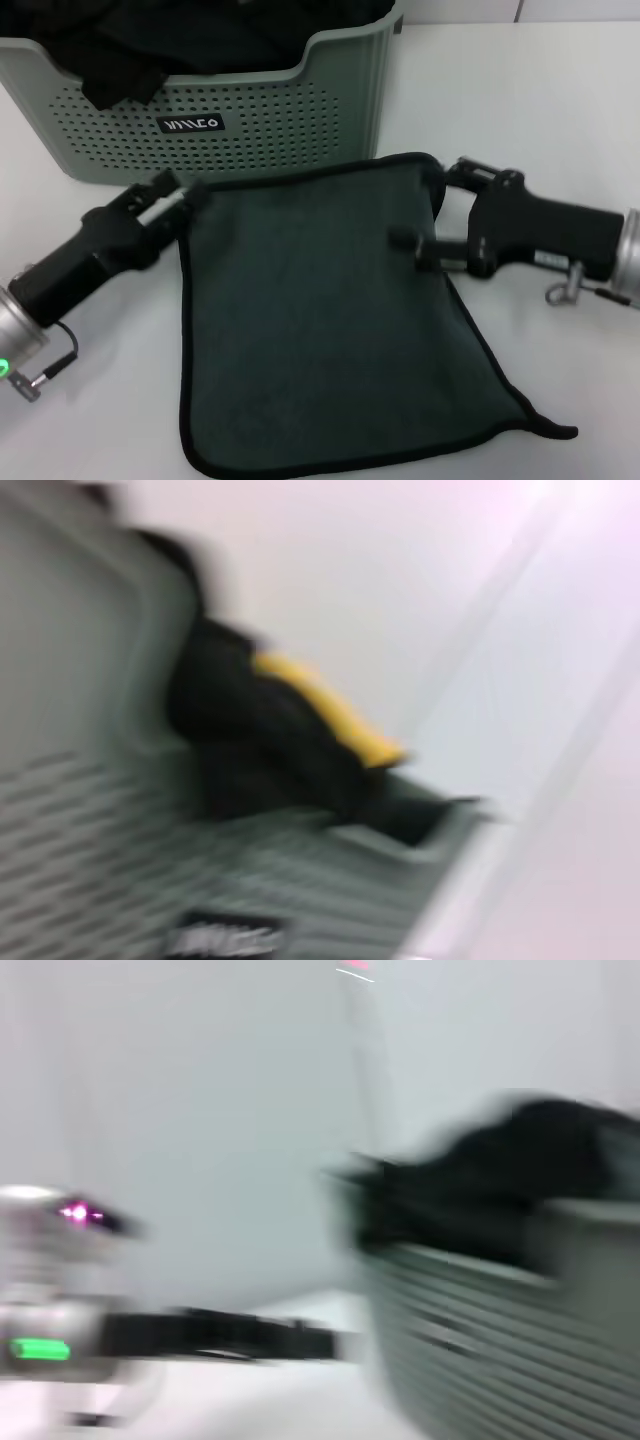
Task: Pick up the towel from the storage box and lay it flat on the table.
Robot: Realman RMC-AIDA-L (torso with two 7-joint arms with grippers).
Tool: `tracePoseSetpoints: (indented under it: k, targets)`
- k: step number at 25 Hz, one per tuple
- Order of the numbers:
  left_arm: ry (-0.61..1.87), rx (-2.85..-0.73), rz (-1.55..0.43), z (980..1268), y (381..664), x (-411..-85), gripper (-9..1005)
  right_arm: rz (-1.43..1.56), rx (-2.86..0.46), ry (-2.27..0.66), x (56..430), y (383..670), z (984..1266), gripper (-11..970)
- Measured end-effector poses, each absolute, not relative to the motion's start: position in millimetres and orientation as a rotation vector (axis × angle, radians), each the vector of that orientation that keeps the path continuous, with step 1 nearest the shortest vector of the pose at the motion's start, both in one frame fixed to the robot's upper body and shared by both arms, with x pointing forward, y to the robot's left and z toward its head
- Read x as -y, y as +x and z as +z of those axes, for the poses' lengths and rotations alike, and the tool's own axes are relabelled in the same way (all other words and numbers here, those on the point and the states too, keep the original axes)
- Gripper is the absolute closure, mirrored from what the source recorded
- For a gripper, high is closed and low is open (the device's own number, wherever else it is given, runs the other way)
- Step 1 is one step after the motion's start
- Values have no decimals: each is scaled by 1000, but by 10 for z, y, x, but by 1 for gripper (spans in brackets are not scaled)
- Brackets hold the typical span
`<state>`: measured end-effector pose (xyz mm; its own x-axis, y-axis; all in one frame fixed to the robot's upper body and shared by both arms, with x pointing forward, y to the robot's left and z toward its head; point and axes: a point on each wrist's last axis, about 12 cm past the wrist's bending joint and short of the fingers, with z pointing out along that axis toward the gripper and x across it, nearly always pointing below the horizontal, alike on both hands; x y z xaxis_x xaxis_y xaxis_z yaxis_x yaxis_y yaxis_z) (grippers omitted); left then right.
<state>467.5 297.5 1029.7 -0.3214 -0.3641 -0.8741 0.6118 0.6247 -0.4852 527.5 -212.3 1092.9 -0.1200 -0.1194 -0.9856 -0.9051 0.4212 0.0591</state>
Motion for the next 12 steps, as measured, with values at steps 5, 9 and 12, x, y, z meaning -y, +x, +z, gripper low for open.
tracePoseSetpoints:
  k: [5,9,12]
  targets:
    - [535,-1479,-1117,10454,4520,-2798,347,1109,-1307,-1162,2223,4911,11107,95]
    - [713,-1363,-1243,10611,4425,-2762,350,1282,-1165,-1236,2451,4712,11309,97]
    - [838,-1278,-1351,10729,4373,-2731,352,1383,-1065,-1269,2640,4560,11433,98]
